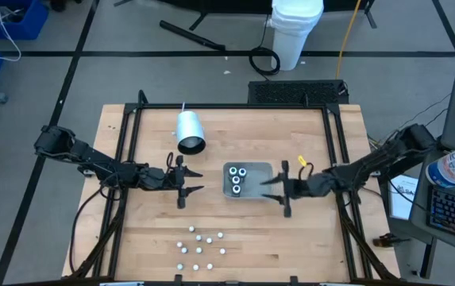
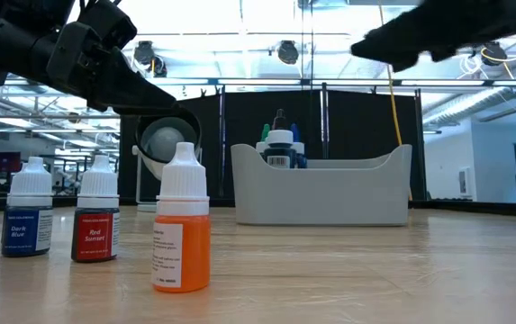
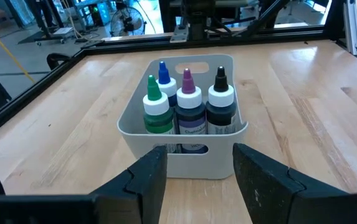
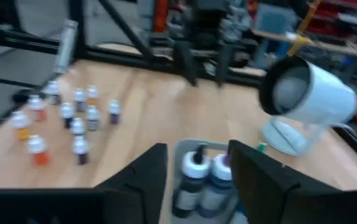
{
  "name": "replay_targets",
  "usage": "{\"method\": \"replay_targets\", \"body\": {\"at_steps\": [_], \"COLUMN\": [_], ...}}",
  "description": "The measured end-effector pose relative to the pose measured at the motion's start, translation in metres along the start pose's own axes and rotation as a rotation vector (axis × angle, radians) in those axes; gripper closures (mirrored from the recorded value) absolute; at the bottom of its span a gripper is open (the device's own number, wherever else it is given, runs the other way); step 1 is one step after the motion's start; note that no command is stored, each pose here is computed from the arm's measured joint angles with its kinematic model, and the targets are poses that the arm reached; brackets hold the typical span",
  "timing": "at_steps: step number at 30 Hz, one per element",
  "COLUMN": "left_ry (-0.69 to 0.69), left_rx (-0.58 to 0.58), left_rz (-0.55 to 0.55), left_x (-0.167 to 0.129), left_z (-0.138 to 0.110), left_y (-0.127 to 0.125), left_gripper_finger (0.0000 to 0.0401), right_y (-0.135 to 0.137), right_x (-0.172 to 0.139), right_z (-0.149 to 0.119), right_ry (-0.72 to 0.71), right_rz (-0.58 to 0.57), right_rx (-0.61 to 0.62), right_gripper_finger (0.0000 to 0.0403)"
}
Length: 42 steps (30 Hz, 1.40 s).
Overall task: Pick & Place food coloring
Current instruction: Put the small violet food coloring bottle into the white bin
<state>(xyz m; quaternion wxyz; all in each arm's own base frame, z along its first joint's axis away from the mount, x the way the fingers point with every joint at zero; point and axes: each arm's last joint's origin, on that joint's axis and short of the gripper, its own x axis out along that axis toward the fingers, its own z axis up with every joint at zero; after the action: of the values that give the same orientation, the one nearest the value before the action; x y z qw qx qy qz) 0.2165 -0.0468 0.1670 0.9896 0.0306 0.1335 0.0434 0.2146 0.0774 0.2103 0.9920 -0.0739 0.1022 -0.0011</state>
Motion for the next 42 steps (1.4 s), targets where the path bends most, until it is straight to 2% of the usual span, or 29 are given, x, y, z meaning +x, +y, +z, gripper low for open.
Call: {"method": "replay_targets", "body": {"at_steps": [4, 8, 10, 19, 25, 30, 32, 36, 40, 42], "left_ry": [0.000, -0.005, -0.013, -0.019, -0.051, -0.098, -0.096, -0.078, -0.083, -0.056], "left_rx": [0.000, 0.016, 0.031, 0.040, 0.149, 0.146, 0.140, 0.183, 0.192, 0.212], "left_rz": [0.000, 0.000, 0.000, 0.000, 0.003, 0.006, -0.027, -0.164, -0.170, -0.210], "left_x": [0.000, 0.000, 0.000, 0.000, 0.000, 0.000, -0.001, -0.003, -0.004, -0.006], "left_z": [0.000, 0.000, 0.001, 0.002, 0.005, 0.010, 0.009, 0.007, 0.015, 0.016], "left_y": [0.000, 0.000, 0.000, 0.000, 0.000, 0.000, -0.001, -0.012, -0.023, -0.033], "left_gripper_finger": [0.0212, 0.0212, 0.0212, 0.0212, 0.0212, 0.0212, 0.0213, 0.0212, 0.0212, 0.0212], "right_y": [0.006, 0.003, -0.001, -0.005, -0.002, -0.004, -0.004, -0.001, 0.000, 0.001], "right_x": [-0.009, -0.015, -0.018, -0.021, -0.020, -0.022, -0.022, -0.020, -0.020, -0.020], "right_z": [-0.017, -0.031, -0.033, -0.039, -0.041, -0.032, -0.031, -0.041, -0.047, -0.048], "right_ry": [-0.070, -0.116, -0.157, -0.166, -0.160, -0.245, -0.252, -0.157, -0.097, -0.094], "right_rz": [0.020, 0.008, -0.009, -0.022, -0.009, -0.020, -0.016, 0.010, 0.017, 0.041], "right_rx": [-0.012, -0.022, -0.029, -0.068, -0.033, -0.001, 0.033, 0.071, 0.045, 0.032], "right_gripper_finger": [0.0313, 0.0377, 0.0396, 0.0388, 0.0388, 0.0387, 0.0387, 0.0387, 0.0387, 0.0387]}}
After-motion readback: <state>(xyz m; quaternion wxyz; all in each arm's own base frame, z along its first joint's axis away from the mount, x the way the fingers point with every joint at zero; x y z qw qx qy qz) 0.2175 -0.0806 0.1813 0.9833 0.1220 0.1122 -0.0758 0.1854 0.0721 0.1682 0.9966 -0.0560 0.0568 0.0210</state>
